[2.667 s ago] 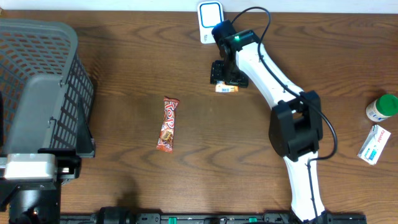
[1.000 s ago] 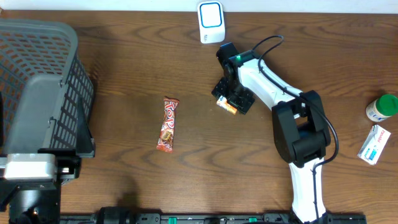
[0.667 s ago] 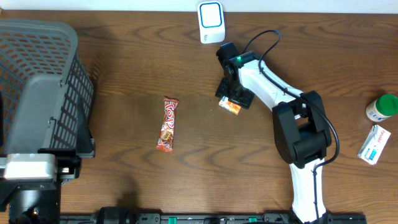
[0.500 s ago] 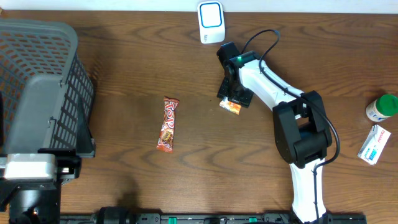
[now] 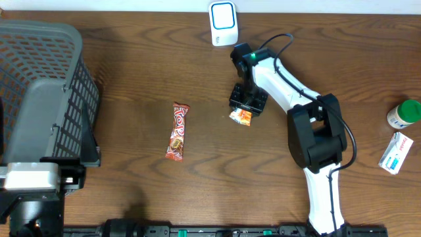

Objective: Scan the item barcode

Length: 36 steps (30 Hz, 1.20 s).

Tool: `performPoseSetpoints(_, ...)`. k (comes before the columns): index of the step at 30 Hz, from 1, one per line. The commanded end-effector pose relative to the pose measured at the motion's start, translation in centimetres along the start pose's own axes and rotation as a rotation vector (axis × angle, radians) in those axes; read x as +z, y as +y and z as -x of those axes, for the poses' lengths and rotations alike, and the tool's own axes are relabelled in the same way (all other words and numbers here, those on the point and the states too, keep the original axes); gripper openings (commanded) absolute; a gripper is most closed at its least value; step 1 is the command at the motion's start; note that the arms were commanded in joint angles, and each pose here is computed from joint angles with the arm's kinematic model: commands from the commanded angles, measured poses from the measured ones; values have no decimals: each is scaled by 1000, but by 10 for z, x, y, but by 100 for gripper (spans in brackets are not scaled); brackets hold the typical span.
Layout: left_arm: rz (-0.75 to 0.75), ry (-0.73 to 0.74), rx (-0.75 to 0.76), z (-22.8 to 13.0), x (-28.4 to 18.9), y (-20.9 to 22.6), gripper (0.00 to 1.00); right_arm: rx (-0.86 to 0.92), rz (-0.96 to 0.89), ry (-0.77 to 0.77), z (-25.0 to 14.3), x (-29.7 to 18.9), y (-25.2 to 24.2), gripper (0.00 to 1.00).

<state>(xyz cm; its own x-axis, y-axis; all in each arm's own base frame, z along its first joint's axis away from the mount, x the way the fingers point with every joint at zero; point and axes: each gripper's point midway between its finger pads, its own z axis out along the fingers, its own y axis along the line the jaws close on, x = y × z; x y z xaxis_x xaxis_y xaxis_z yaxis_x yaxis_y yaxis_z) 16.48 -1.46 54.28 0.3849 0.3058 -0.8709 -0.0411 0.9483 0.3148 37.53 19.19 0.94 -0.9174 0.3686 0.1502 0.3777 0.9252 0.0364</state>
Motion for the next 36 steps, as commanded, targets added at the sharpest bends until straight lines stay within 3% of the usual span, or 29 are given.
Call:
performPoseSetpoints(1,4,-8,12,2,-2,1,94,-75,91,-10,4,-36,26,51)
performPoseSetpoints(10,-12,41,8,-10,-2,-3,94,-234,297,-18,-10,-128,66,53)
performPoseSetpoints(15,-55,173,-5,-42,-6,-14,94,-299,389,16,-21,-141,80,53)
performPoseSetpoints(22,-186,578,-44,-133,-46,-47,94,-372,407,-172,14,-147,96,54)
performPoseSetpoints(27,-294,907,-76,-188,-106,-70,94,-348,339,-352,52,-154,93,55)
performPoseSetpoints(32,-388,1196,-105,-218,-172,-86,94,-330,308,-459,73,-162,92,56)
performPoseSetpoints(36,-406,1221,-99,-220,-179,-88,94,-297,254,-589,98,-173,88,56)
